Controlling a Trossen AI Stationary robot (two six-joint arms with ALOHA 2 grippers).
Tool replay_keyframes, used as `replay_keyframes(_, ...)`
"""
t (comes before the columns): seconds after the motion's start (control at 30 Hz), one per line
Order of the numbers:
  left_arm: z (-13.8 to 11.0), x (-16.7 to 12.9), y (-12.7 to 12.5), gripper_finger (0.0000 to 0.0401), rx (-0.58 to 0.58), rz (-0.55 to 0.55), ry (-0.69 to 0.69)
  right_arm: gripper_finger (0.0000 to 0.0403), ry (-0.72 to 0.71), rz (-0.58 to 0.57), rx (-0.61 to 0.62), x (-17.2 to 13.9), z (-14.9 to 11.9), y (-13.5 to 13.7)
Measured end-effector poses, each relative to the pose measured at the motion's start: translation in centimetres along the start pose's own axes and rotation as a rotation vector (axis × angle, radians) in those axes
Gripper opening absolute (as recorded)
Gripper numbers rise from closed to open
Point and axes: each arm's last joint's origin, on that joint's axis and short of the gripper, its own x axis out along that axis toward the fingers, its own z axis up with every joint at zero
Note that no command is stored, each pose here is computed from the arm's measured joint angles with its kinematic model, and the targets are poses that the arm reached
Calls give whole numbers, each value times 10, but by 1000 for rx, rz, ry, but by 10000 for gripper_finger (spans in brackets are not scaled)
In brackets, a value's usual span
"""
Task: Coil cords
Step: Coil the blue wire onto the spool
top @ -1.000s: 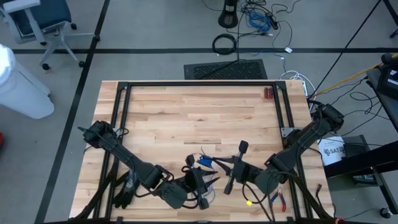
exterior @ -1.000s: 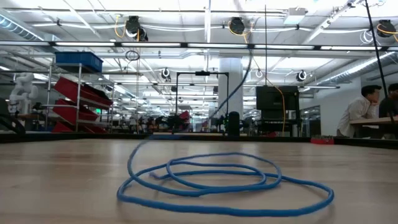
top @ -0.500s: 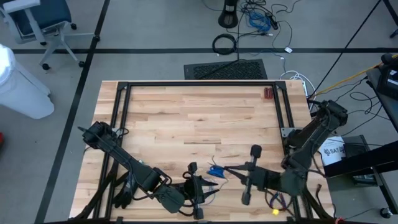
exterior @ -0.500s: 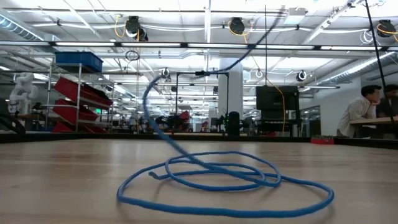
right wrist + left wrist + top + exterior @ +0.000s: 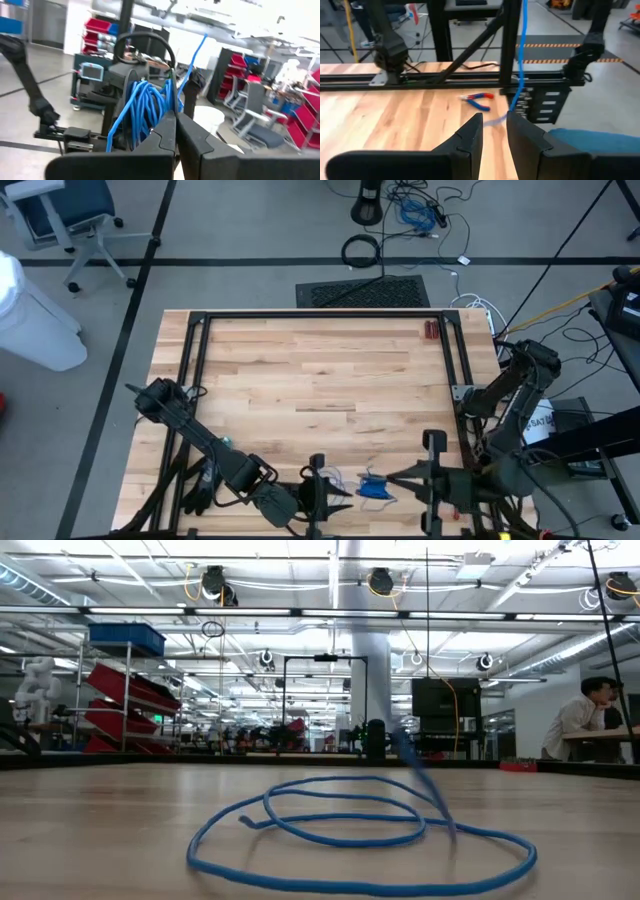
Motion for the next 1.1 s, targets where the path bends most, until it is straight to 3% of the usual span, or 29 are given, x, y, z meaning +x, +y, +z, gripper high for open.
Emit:
replay_keyframes(0.27,-6,9,-3,93,9,31,-34,0,-11,13,-8,-4,2,2)
replay_keyframes(0.53,-11,32,-16,93,40,23,-276,0,-15,17,-15,-6,3,3)
replay_keyframes(0.73,-18,36,-18,93,149,36,-256,0,-27,25,-16,-9,5,4)
replay_keyframes(1.1,-21,37,-18,93,170,26,-231,0,-38,24,-24,-11,8,4)
